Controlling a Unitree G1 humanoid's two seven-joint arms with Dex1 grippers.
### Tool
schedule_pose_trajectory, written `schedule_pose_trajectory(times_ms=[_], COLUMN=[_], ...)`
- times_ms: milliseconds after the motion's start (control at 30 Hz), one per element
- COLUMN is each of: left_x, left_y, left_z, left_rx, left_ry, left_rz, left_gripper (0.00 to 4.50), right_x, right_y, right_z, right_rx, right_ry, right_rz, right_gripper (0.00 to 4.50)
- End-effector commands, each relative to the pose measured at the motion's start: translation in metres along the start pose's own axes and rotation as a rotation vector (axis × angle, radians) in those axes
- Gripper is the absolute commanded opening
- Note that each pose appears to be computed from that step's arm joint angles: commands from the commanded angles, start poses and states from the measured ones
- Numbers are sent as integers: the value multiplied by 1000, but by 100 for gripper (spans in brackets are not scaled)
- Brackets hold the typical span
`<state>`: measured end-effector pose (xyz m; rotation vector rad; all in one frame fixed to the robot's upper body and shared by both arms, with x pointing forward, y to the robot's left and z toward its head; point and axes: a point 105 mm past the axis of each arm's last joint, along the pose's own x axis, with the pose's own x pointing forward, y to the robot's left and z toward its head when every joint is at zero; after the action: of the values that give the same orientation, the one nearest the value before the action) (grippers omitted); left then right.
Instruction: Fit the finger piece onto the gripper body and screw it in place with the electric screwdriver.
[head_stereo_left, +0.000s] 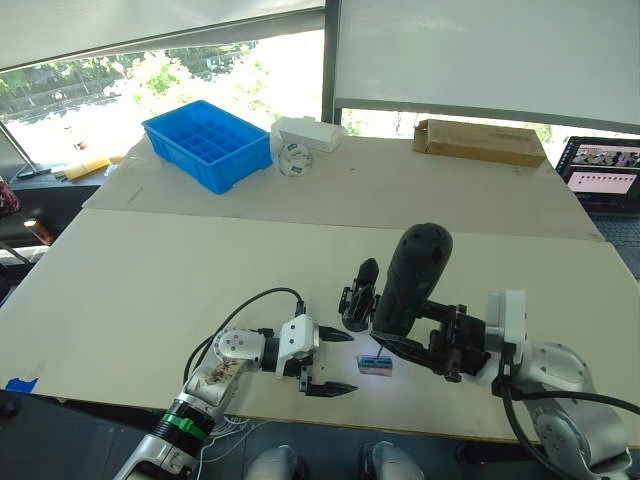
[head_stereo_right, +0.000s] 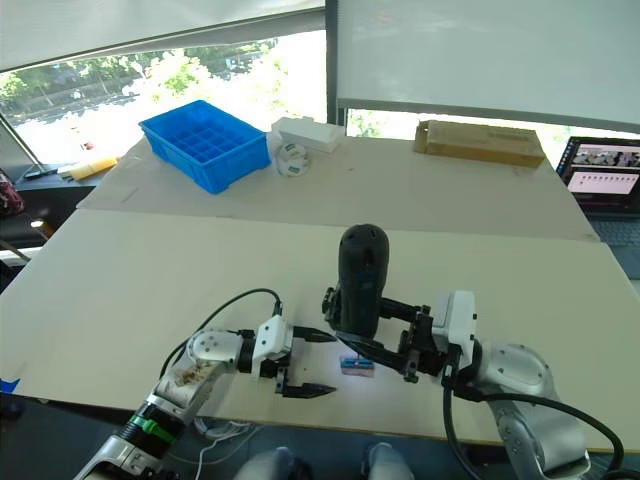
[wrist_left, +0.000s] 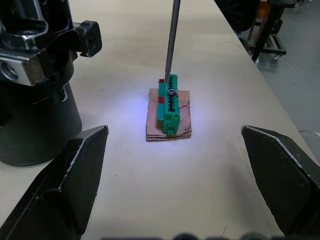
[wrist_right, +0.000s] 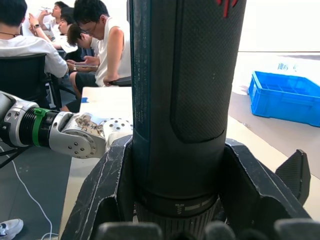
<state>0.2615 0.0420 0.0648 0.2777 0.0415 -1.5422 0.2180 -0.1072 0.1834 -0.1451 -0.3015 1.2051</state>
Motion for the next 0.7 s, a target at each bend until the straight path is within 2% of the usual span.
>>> schedule_pose_trajectory(times_ms=[33, 700], left_x=[2, 0], left_y=[-3, -5], left_z=[0, -4], left_rx=[3, -5], left_ry=[3, 5], left_rz=[-11, -7], left_gripper=[448, 448], right_x=[4, 2], right_y=[4, 5], right_z=[14, 14], right_rx=[-50, -42], right_ry=[-49, -44], right_rz=[21, 18], right_gripper=[191, 191])
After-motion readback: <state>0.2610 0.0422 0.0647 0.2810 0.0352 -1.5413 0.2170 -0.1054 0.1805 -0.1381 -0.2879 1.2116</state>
